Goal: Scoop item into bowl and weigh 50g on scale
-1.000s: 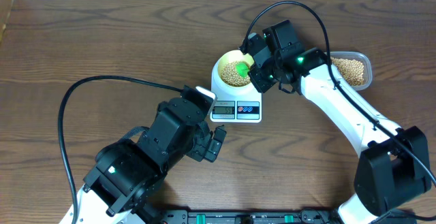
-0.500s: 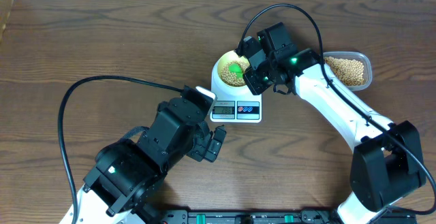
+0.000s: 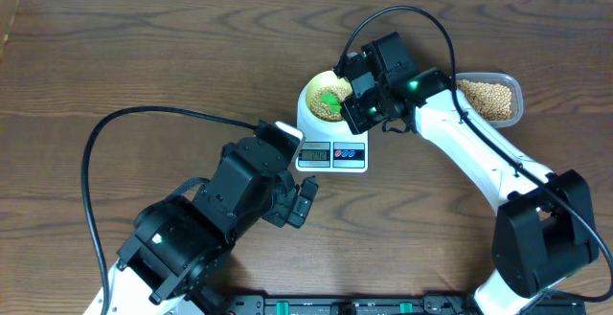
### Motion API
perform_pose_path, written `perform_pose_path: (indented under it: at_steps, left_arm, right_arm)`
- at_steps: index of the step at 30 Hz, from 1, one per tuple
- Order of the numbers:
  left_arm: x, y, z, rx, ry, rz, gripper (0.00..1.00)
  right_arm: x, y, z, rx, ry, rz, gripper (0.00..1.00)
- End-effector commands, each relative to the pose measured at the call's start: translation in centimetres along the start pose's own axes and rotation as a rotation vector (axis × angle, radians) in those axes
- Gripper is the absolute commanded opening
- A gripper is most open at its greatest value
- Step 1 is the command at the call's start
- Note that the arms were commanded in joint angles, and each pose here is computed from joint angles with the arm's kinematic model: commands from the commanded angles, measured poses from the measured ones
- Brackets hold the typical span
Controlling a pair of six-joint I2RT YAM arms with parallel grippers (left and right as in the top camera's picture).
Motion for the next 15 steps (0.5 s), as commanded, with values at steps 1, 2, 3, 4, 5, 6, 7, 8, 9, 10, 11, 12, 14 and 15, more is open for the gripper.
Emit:
perform_pose_path:
  at_steps: [1,2,3,4,5,6,7,8,9,10,11,12,14,15]
  left_arm:
    - [0.50,-0.17,-0.41,0.007,-0.012,0.011,0.99]
    - [0.49,-0.17,-0.39,0.007,-0.011,0.010,0.99]
    - [0.49,-0.17,-0.39,0.007,-0.011,0.010,0.99]
    - [0.50,-0.17,-0.38,0.007,-0.011,0.010,0.99]
    - [0.50,-0.17,-0.38,0.007,-0.011,0.010,0.99]
    - [0.50,-0.17,-0.39,0.007,-0.012,0.011,0.99]
    - [0.50,-0.17,-0.39,0.007,-0.012,0.011,0.99]
    - [0.49,-0.17,-0.39,0.007,-0.011,0.010,0.99]
    - [0.49,-0.17,-0.38,0.007,-0.011,0.010,0.99]
    - [0.49,-0.17,-0.38,0.007,-0.011,0.010,0.99]
    - [0.49,-0.17,-0.38,0.007,-0.011,0.010,0.99]
    - [0.49,-0.17,-0.38,0.007,-0.011,0.010,0.99]
    - [0.49,-0.17,-0.38,0.007,-0.011,0.010,0.99]
    - [0.50,-0.17,-0.38,0.007,-0.011,0.010,0.99]
  right_arm:
    - [-0.82,0.36,0.51,-0.057,0.033,-0.024,0.01]
    - [-0.81,0.36,0.52,-0.066,0.034,-0.024,0.01]
    - [-0.82,0.36,0.53,-0.074,0.034,-0.024,0.01]
    - [-0.82,0.36,0.53,-0.080,0.034,-0.024,0.01]
    - [-0.81,0.36,0.51,-0.083,0.034,-0.024,0.01]
    - [-0.81,0.36,0.51,-0.093,0.034,-0.023,0.01]
    - [-0.81,0.35,0.52,-0.105,0.034,-0.023,0.01]
    - [-0.81,0.34,0.52,-0.116,0.034,-0.023,0.01]
    - [-0.81,0.34,0.52,-0.128,0.034,-0.023,0.01]
    - [-0.81,0.34,0.49,-0.139,0.034,-0.022,0.01]
    - [-0.81,0.34,0.49,-0.155,0.033,-0.022,0.01]
    - [-0.81,0.34,0.47,-0.166,0.033,-0.022,0.01]
    - [-0.81,0.30,0.44,-0.187,0.031,-0.021,0.01]
    - [-0.80,0.30,0.42,-0.194,0.030,-0.021,0.01]
Point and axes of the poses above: each gripper's point midway between its finger pads, its own x axis back along the fingers, its own y axis along the line the jaws close on, z = x × y, the point moved 3 cm from there along x, back along the fingers, and after that the axes turned 7 degrees about x, right-handed, at the moved point
